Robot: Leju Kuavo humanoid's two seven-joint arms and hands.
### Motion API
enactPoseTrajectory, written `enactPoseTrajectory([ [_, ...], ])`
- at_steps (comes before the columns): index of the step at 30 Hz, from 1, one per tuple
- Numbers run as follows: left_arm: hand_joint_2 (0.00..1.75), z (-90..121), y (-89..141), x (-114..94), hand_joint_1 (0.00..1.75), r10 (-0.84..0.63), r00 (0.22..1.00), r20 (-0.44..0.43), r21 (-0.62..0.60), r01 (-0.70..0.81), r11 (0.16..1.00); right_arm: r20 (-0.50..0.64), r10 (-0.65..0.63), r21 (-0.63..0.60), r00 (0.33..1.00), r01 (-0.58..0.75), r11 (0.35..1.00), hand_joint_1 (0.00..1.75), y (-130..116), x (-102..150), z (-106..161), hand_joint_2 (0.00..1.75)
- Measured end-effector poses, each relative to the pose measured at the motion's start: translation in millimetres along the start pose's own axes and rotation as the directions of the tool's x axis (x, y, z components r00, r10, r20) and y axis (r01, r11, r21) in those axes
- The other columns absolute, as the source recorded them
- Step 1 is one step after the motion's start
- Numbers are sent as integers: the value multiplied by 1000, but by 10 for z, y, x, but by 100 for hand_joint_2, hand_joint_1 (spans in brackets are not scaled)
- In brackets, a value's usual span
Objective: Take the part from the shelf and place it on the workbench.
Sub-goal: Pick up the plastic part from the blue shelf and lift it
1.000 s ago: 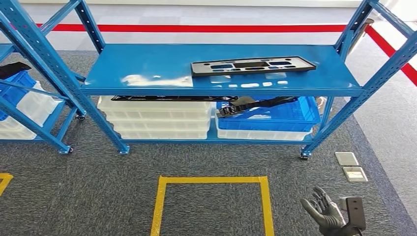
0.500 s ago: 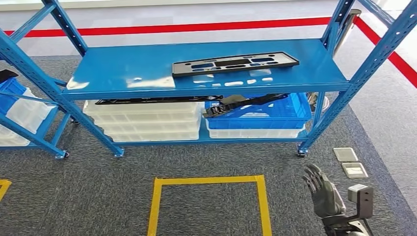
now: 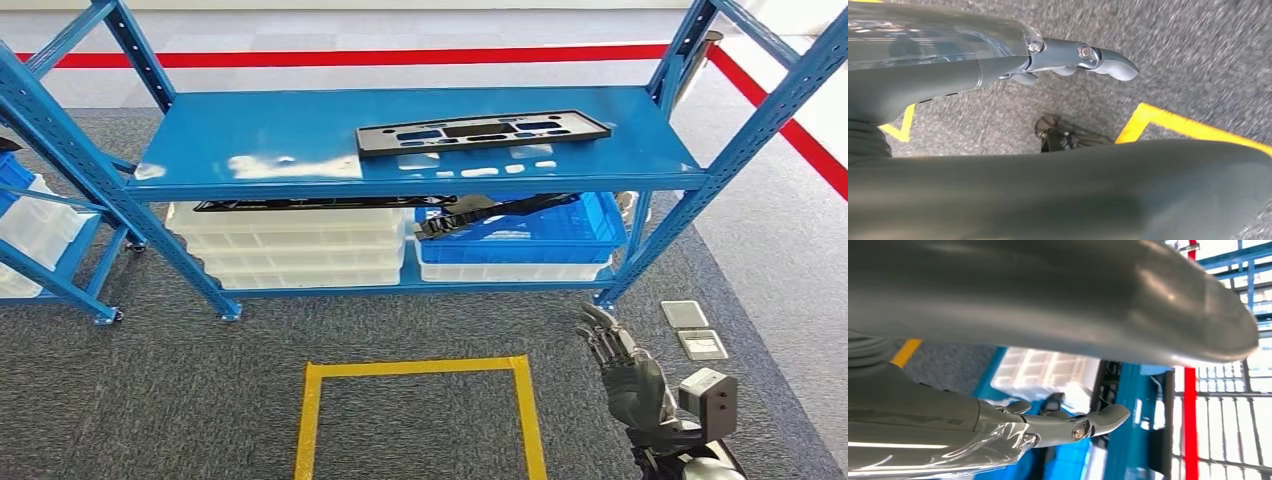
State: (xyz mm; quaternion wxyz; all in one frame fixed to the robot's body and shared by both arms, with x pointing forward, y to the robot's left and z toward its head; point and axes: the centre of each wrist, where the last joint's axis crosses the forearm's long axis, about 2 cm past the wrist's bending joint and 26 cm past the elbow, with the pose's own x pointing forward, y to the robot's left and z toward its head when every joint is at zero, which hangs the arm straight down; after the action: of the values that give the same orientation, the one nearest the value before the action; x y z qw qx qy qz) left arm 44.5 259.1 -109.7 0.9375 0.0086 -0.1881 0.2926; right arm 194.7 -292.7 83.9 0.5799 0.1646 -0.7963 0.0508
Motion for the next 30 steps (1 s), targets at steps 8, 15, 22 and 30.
enactPoseTrajectory([
  [8,0,1,-12,-4,0,13,1000,5,-21,-13,1000,121,132,55,984,-139,989,0,-38,345,-189,0],
  [15,0,2,-21,-5,0,26,999,19,-38,-26,999,191,171,76,967,-188,979,0,-46,530,-278,0],
  [22,0,0,-28,1,0,31,999,25,-42,-30,999,201,177,84,963,-197,977,0,-25,544,-314,0],
  [30,0,-9,-32,31,0,35,998,42,-57,-32,998,237,194,113,952,-226,968,0,-21,588,-442,0],
])
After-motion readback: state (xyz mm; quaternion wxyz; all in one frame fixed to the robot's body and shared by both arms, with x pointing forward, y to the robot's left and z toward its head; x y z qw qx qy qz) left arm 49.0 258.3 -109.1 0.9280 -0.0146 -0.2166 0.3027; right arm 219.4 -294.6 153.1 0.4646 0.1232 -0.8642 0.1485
